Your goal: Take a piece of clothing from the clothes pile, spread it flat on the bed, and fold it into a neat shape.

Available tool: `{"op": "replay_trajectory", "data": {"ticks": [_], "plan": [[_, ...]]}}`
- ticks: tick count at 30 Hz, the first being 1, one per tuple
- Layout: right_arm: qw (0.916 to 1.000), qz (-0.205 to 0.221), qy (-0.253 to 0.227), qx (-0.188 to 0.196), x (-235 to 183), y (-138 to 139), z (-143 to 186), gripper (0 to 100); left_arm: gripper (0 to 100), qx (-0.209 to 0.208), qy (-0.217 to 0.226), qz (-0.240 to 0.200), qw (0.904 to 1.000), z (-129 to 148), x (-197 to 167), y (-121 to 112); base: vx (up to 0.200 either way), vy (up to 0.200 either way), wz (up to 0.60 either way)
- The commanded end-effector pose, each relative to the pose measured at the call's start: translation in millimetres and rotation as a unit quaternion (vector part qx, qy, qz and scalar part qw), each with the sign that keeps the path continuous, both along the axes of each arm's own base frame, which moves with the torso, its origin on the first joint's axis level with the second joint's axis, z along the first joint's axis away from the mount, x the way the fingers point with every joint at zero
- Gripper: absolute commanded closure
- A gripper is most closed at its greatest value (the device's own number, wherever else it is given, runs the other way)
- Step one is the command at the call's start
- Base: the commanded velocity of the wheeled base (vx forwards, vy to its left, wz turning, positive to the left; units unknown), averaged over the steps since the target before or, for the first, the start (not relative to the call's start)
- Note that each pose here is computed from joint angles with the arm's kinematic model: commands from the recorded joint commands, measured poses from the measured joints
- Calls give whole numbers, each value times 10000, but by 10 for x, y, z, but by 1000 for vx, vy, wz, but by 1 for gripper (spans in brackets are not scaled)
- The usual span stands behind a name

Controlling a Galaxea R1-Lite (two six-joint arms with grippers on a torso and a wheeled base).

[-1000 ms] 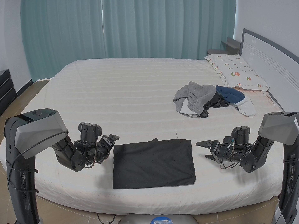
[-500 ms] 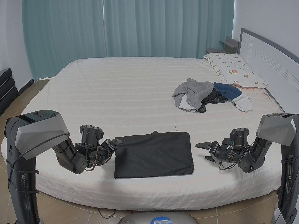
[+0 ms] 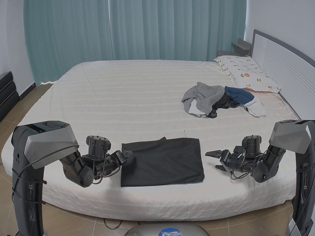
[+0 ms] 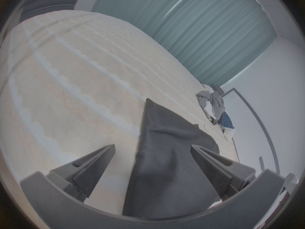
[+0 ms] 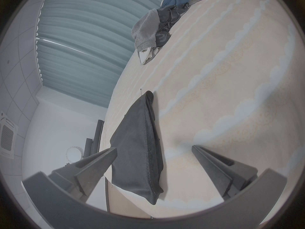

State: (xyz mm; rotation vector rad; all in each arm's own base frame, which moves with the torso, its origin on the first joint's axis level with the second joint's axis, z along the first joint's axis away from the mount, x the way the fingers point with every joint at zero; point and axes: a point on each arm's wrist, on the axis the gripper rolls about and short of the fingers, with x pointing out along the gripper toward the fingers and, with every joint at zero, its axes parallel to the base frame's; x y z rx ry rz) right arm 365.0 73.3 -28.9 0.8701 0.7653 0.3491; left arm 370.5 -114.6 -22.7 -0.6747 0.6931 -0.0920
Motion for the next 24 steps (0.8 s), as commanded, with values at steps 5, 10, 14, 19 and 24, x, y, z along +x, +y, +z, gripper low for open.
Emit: {"op": "replay_trajectory", "data": {"ticks": [5, 10, 14, 19, 24], "plan": [[10000, 23, -15, 7, 13, 15, -1, 0, 0, 44, 68, -188, 9998, -122, -40, -98, 0, 0, 0], [10000, 17, -24, 5, 17, 15, 1, 0, 0, 21, 36, -225, 9997, -127, -72, -125, 0, 0, 0], [10000, 17, -24, 5, 17, 15, 1, 0, 0, 14, 14, -256, 9997, -136, -74, -149, 0, 0, 0], [10000, 23, -23, 9, 16, 15, 1, 0, 100, 4, 10, -241, 9997, -144, -62, -153, 0, 0, 0], [10000, 17, -16, 3, 13, 14, -1, 0, 100, 50, 35, -209, 9998, -167, -72, -153, 0, 0, 0]]}}
